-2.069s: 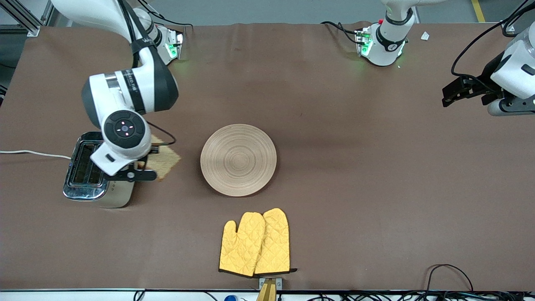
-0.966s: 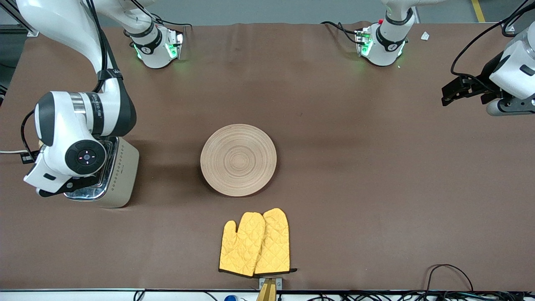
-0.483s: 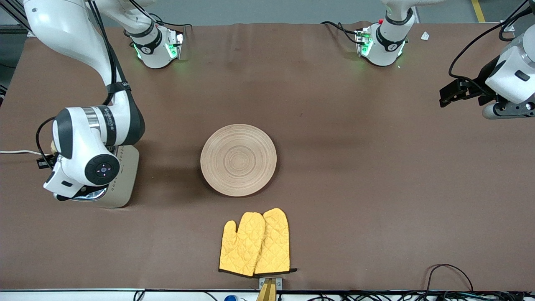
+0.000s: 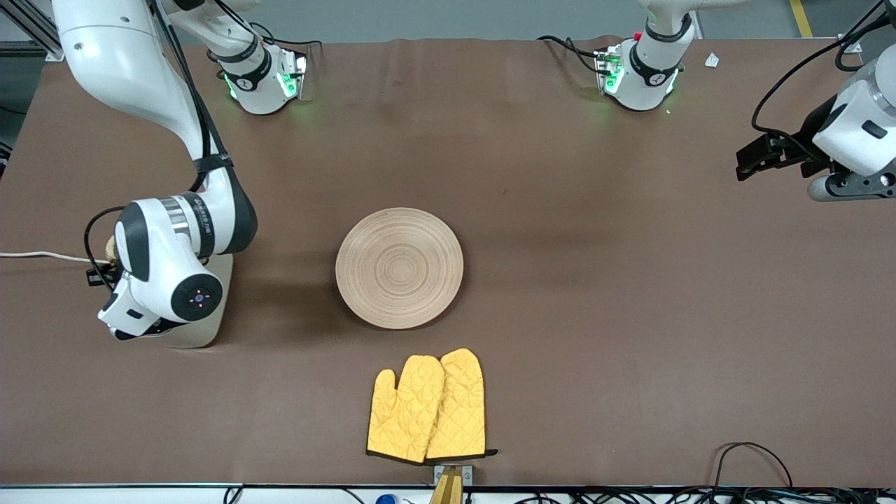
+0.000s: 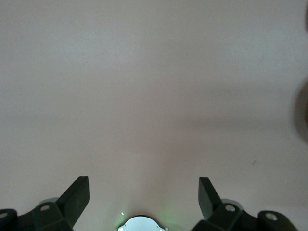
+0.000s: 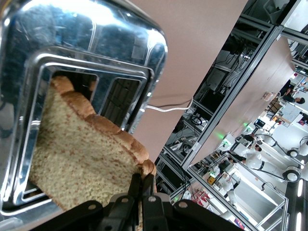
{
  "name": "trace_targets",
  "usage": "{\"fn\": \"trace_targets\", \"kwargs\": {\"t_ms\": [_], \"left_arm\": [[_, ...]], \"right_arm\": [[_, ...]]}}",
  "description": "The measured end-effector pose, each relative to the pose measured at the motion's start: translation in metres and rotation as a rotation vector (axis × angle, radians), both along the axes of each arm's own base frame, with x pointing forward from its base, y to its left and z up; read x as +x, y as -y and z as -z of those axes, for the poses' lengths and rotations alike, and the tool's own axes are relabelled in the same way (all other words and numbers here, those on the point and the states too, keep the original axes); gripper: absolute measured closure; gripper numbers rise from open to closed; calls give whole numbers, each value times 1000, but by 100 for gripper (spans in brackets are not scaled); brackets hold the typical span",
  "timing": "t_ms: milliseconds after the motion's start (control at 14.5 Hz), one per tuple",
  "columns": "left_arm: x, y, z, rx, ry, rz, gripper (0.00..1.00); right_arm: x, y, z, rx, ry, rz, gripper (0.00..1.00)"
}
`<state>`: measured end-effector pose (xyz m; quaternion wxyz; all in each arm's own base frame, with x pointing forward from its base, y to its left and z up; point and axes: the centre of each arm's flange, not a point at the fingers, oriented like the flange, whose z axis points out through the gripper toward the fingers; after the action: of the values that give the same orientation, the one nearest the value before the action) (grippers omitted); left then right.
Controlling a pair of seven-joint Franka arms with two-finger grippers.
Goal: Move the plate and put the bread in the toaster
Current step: 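Lower the bread into the toaster slot with the right gripper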
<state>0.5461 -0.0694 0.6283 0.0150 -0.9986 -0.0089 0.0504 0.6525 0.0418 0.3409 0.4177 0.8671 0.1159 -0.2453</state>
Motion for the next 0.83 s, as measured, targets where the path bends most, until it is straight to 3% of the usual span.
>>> {"fn": "trace_targets", "kwargs": {"t_ms": [276, 828], "left_arm": [[0, 0, 0, 0, 0, 0, 0], [0, 0, 0, 0, 0, 0, 0]], "right_arm": [[1, 4, 8, -7, 27, 41, 89], [10, -1, -30, 217, 106, 168, 7]]}}
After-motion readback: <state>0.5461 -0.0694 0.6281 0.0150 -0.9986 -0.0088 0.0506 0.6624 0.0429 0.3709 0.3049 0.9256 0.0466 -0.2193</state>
